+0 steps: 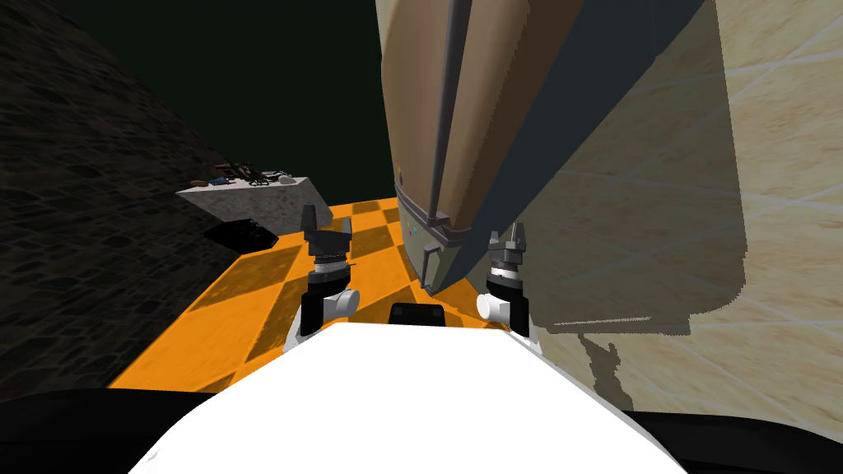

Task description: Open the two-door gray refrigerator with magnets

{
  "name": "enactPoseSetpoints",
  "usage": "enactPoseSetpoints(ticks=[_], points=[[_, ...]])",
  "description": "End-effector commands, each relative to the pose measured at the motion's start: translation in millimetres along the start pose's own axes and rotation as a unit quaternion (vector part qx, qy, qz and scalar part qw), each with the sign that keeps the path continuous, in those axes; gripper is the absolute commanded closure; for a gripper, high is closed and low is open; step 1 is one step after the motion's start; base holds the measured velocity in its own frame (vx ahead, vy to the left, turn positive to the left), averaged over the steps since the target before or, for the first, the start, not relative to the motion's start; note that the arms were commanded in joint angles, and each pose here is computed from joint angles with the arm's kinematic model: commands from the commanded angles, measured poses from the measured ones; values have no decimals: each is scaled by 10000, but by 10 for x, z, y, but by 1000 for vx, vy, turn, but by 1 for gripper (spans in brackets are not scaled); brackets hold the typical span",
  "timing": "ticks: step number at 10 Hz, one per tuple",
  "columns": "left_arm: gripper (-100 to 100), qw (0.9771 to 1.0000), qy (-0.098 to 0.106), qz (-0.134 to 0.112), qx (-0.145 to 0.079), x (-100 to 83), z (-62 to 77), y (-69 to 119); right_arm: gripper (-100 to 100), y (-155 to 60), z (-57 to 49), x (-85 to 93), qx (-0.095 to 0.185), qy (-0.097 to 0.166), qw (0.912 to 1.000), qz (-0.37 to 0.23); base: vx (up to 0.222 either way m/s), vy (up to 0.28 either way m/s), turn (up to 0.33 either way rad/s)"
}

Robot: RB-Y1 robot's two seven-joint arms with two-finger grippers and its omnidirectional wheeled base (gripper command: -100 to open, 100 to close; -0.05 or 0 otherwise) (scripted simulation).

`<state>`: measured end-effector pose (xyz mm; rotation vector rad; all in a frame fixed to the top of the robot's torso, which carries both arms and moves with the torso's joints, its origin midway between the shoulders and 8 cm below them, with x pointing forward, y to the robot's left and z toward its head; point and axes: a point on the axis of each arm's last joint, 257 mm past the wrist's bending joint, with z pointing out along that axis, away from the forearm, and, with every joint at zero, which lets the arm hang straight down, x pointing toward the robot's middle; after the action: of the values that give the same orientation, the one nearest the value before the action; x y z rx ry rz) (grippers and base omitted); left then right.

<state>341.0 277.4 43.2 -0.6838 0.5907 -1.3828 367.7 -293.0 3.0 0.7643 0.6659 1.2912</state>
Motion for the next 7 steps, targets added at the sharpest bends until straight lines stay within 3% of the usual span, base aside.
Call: enactPoseSetpoints(ticks=[1, 7], points=[[0, 10000, 0, 0, 0, 0, 0, 0, 0, 0, 0, 0, 0, 0, 10000, 0, 0, 0, 0], [0, 10000, 0, 0, 2, 0, 0, -2, 0, 2, 0, 0, -2, 0, 10000, 0, 0, 0, 0]])
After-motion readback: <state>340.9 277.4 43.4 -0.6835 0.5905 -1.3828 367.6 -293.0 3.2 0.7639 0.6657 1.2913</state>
